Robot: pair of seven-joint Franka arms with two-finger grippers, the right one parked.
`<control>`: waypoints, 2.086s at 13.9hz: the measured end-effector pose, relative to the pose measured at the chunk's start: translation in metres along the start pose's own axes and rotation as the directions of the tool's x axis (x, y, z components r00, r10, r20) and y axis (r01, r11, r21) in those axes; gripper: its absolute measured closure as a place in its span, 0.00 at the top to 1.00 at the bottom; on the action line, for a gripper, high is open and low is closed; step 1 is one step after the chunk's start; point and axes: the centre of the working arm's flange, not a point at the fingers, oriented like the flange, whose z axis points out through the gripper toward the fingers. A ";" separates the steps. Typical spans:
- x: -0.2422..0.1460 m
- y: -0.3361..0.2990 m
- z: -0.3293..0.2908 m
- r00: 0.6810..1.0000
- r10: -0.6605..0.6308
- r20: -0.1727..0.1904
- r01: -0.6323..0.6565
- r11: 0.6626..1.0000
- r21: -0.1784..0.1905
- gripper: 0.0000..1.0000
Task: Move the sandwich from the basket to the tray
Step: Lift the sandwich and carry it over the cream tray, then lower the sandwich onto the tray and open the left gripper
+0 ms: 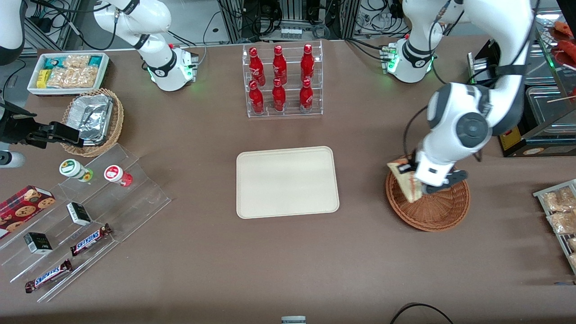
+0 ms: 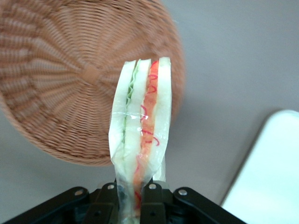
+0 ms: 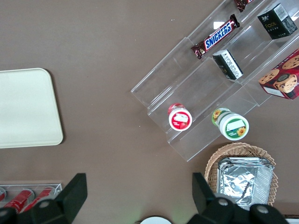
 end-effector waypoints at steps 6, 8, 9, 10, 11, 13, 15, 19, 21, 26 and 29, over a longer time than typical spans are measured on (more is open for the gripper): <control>-0.057 0.110 0.018 0.980 0.198 0.009 -0.198 0.980 0.026 0.15; -0.072 0.146 0.023 0.973 0.227 0.030 -0.229 0.972 0.045 0.15; -0.079 0.164 0.025 0.972 0.233 0.038 -0.235 0.971 0.054 0.15; -0.087 0.184 0.028 0.970 0.238 0.044 -0.240 0.969 0.061 0.15; -0.093 0.200 0.030 0.969 0.241 0.047 -0.244 0.968 0.065 0.15; -0.102 0.227 0.038 0.971 0.234 0.049 -0.237 0.969 0.070 0.15; -0.113 0.252 0.046 0.973 0.228 0.046 -0.231 0.970 0.072 0.15; -0.130 0.295 0.072 0.974 0.219 0.056 -0.222 0.973 0.068 0.15; -0.133 0.313 0.085 0.976 0.209 0.055 -0.212 0.976 0.057 0.15; -0.129 0.336 0.095 0.980 0.194 0.040 -0.195 0.980 0.031 0.15; -0.128 0.337 0.099 0.982 0.186 0.040 -0.187 0.982 0.032 0.15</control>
